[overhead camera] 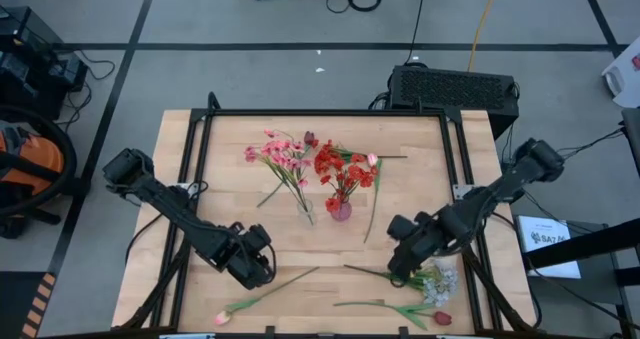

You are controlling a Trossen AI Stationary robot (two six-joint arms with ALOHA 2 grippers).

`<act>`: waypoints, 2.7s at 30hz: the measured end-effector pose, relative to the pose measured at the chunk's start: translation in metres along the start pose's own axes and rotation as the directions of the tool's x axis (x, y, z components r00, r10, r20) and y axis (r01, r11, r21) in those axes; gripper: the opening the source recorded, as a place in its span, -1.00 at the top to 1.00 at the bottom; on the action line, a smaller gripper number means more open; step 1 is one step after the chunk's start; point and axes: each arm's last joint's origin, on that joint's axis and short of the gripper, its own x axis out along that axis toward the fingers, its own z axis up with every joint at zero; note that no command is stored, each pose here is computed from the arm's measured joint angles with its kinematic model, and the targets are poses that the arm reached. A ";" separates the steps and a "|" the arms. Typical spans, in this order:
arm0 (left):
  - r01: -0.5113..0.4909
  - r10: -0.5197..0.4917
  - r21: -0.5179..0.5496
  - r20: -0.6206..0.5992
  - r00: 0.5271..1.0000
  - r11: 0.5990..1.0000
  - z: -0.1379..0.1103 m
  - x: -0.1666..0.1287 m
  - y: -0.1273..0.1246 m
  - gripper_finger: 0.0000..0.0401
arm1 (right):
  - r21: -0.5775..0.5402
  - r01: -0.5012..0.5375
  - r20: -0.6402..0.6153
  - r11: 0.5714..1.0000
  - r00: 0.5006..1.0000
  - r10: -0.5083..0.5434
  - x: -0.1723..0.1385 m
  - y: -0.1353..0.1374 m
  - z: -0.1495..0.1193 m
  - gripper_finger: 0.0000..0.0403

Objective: Sort flowers into vase by color
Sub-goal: Put the white flowers into the transparent vase

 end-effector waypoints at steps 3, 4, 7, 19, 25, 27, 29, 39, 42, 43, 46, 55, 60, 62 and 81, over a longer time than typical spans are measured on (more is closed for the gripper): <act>-0.001 0.001 0.033 0.005 1.000 0.999 0.000 0.000 0.000 -0.07 | -0.020 0.026 -0.080 0.999 0.996 -0.027 0.015 0.006 -0.005 0.92; -0.001 0.001 0.044 0.005 1.000 0.999 0.000 0.000 0.000 -0.07 | -0.028 0.035 -0.105 0.999 0.994 -0.038 0.021 0.008 -0.007 0.89; -0.005 0.004 0.056 0.022 1.000 0.998 0.001 0.000 0.000 -0.07 | -0.089 0.037 -0.154 0.995 0.987 -0.050 0.035 0.015 -0.013 0.78; 0.094 -0.117 0.191 0.111 0.987 0.977 0.006 -0.001 -0.013 -0.07 | -0.240 -0.005 -0.169 0.971 0.985 -0.037 0.068 0.035 -0.030 0.27; 0.158 -0.256 0.359 0.244 0.936 0.920 0.020 -0.004 -0.028 -0.07 | -0.301 0.027 -0.180 0.953 0.980 -0.084 0.083 0.036 -0.036 0.15; 0.173 -0.285 0.370 0.273 0.919 0.913 0.026 -0.005 -0.031 -0.07 | -0.341 0.042 -0.185 0.939 0.976 -0.111 0.091 0.036 -0.038 0.14; 0.194 -0.307 0.354 0.298 0.904 0.915 0.032 -0.005 -0.032 -0.07 | -0.378 0.053 -0.195 0.924 0.971 -0.136 0.099 0.036 -0.039 0.14; 0.307 -0.405 0.290 0.390 0.827 0.907 0.053 -0.009 -0.040 -0.07 | -0.483 0.075 -0.258 0.873 0.940 -0.224 0.126 0.033 -0.043 0.33; 0.332 -0.427 0.285 0.406 0.808 0.899 0.054 -0.010 -0.043 -0.07 | -0.491 0.060 -0.256 0.869 0.944 -0.210 0.123 0.034 -0.043 0.51; 0.338 -0.431 0.281 0.410 0.804 0.898 0.055 -0.011 -0.043 -0.07 | -0.499 0.049 -0.255 0.865 0.946 -0.200 0.121 0.034 -0.043 0.59; 0.354 -0.444 0.278 0.423 0.790 0.893 0.056 -0.012 -0.045 -0.07 | -0.532 0.026 -0.255 0.847 0.948 -0.189 0.112 0.032 -0.043 0.86; 0.276 -0.441 0.365 0.523 0.730 0.889 0.059 -0.030 -0.069 -0.07 | -0.472 -0.134 -0.294 0.871 0.956 -0.012 0.045 0.025 -0.030 0.97; 0.144 -0.405 0.447 0.571 0.714 0.883 0.069 -0.029 -0.098 -0.07 | -0.359 -0.183 -0.256 0.915 0.962 0.092 0.001 0.011 -0.023 0.98; 0.075 -0.383 0.480 0.586 0.714 0.874 0.073 -0.027 -0.109 -0.07 | -0.302 -0.189 -0.216 0.934 0.968 0.126 -0.016 0.002 -0.019 0.99; -0.620 -0.163 0.579 0.786 0.596 0.530 0.129 -0.002 -0.164 -0.07 | 0.244 -0.692 0.105 0.680 0.715 0.691 -0.044 -0.047 -0.022 1.00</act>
